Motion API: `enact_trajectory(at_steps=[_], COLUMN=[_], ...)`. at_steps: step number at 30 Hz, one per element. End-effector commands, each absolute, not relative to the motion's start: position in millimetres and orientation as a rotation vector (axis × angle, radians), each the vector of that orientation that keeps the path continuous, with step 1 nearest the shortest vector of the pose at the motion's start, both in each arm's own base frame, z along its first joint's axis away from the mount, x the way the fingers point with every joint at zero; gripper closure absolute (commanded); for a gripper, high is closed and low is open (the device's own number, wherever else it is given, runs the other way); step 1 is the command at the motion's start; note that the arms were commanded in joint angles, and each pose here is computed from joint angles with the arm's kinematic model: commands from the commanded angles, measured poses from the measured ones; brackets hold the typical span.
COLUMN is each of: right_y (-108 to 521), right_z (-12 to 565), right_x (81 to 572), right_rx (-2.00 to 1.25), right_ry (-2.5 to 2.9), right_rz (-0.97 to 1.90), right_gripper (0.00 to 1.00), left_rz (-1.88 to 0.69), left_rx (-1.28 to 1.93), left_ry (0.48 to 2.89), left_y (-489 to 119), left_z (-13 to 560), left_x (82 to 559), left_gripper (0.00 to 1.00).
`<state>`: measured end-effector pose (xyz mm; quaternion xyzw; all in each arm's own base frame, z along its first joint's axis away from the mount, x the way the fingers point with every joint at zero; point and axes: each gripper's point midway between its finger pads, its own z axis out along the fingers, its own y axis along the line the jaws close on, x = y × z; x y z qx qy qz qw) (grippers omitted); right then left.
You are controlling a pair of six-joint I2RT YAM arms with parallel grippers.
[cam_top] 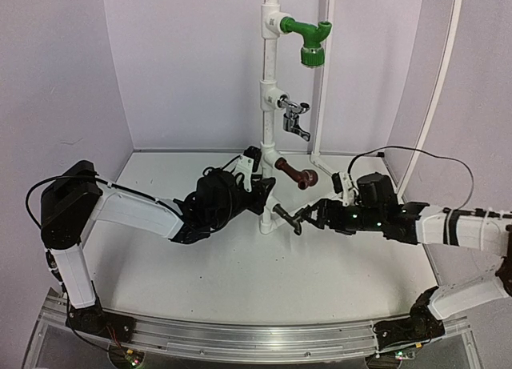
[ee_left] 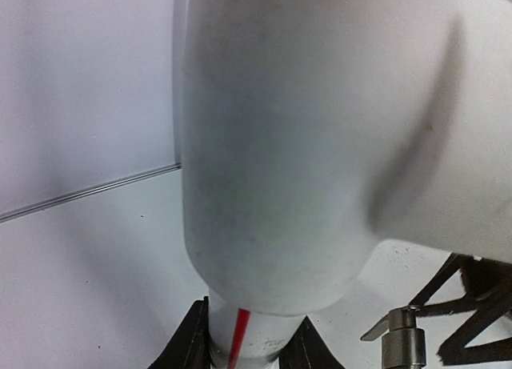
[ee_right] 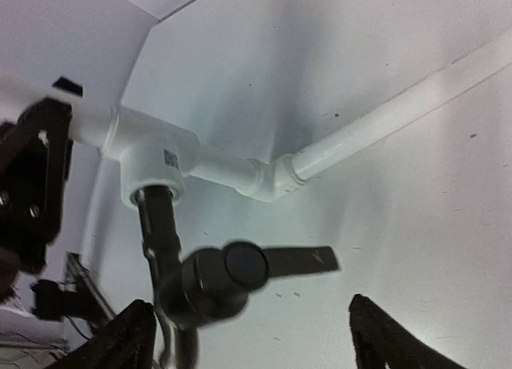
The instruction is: Install the water faucets
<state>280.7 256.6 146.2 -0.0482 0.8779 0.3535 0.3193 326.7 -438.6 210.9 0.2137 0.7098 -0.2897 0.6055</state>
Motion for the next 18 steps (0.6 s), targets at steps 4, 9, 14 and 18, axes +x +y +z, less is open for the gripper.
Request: enact_trajectory(at_steps=[4,9,14,18], right_y=[232.3,276.7,298.9,310.4], right_z=[187.2,191.8,207.7,200.4], right_x=[258.8,229.2,241.9,259.2], right_rx=[-0.774,-1.274,-1.316,-1.324], right_ry=[2.062,1.654,1.4,1.368], right_rz=[0.526,0.244,0.057,-0.025], right_gripper=[0.06,0.03,0.02,0.02], left_rz=[-0.602,-0.594,-0.594,-0.591], left_rx=[0.524,0.524,0.524,0.528], left_ry=[1.856,1.862,1.864,1.861], left_y=[-431.5,-429.7,-430.4,-430.6], left_z=[146.1,144.1,143.0,143.6], left_x=[323.4,323.2,323.5,323.7], left_gripper=[1.0,1.0,1.0,1.0])
